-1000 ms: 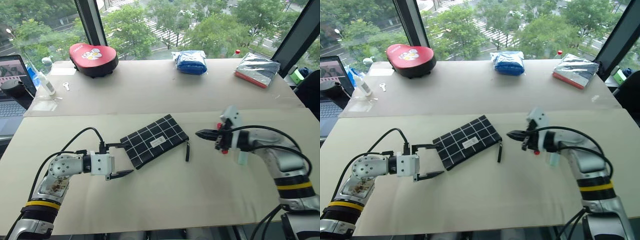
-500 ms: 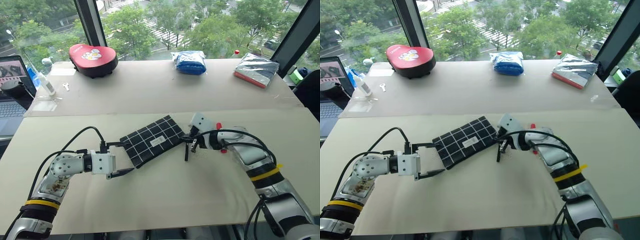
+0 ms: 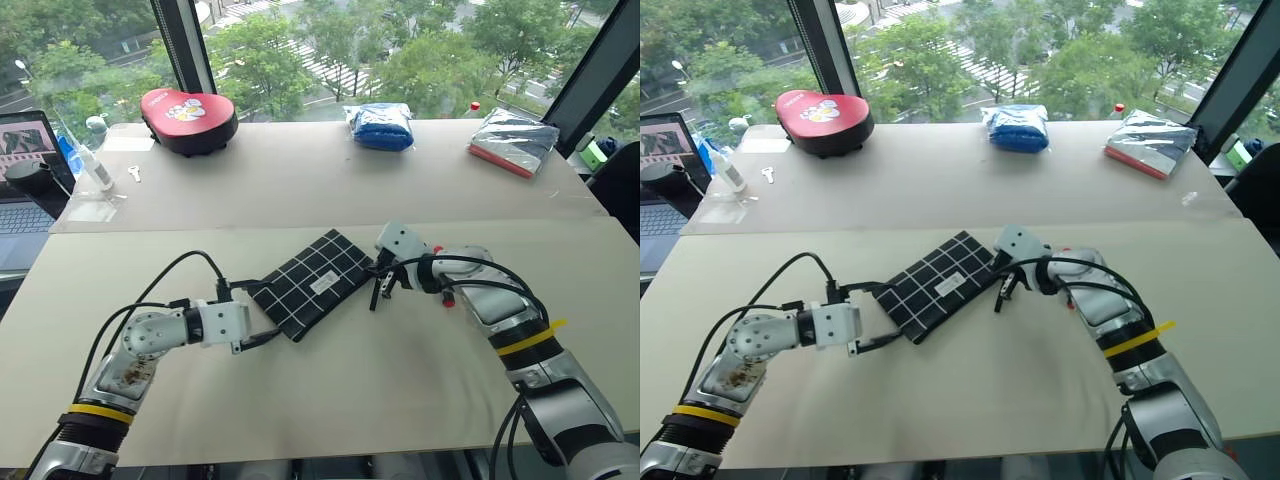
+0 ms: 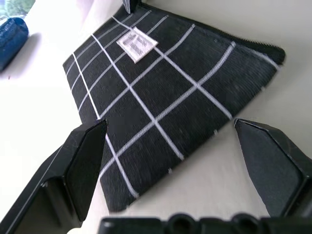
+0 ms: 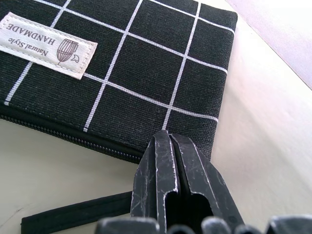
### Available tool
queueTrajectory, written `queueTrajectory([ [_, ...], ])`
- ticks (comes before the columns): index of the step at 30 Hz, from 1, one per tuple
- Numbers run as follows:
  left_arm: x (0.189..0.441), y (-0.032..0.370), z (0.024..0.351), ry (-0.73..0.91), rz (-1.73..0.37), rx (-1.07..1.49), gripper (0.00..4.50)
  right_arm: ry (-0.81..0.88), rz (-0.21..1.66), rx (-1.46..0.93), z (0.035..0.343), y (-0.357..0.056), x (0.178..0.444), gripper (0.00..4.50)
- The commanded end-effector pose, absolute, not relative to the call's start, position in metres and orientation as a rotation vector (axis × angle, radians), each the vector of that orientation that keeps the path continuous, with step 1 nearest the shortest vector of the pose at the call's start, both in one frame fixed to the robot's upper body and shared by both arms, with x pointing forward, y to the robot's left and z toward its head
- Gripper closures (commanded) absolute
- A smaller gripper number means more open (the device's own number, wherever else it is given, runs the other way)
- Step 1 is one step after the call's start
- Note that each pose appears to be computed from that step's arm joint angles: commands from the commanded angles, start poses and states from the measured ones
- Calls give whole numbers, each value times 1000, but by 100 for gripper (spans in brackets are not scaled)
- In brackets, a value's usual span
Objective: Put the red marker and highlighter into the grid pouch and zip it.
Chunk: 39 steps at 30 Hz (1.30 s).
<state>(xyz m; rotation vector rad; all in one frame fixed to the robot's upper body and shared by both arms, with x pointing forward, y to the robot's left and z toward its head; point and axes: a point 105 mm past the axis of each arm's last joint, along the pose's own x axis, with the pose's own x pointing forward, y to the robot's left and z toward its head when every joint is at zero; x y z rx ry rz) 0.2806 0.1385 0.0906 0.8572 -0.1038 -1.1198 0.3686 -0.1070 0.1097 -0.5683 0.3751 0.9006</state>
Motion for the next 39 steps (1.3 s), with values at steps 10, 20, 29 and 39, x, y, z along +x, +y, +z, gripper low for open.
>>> queueTrajectory([
  [10, 273, 126, 71, -37, -1183, 955, 0, 405, 901, -543, 102, -104, 364, 444],
  [20, 287, 108, 66, -95, -1100, 981, 0, 400, 903, -536, 102, -102, 361, 444],
  [29, 291, 98, 53, -72, -1079, 1023, 0, 406, 897, -529, 100, -102, 360, 444],
  [39, 289, 101, 32, -4, -1093, 1043, 0, 410, 891, -529, 99, -102, 362, 444],
])
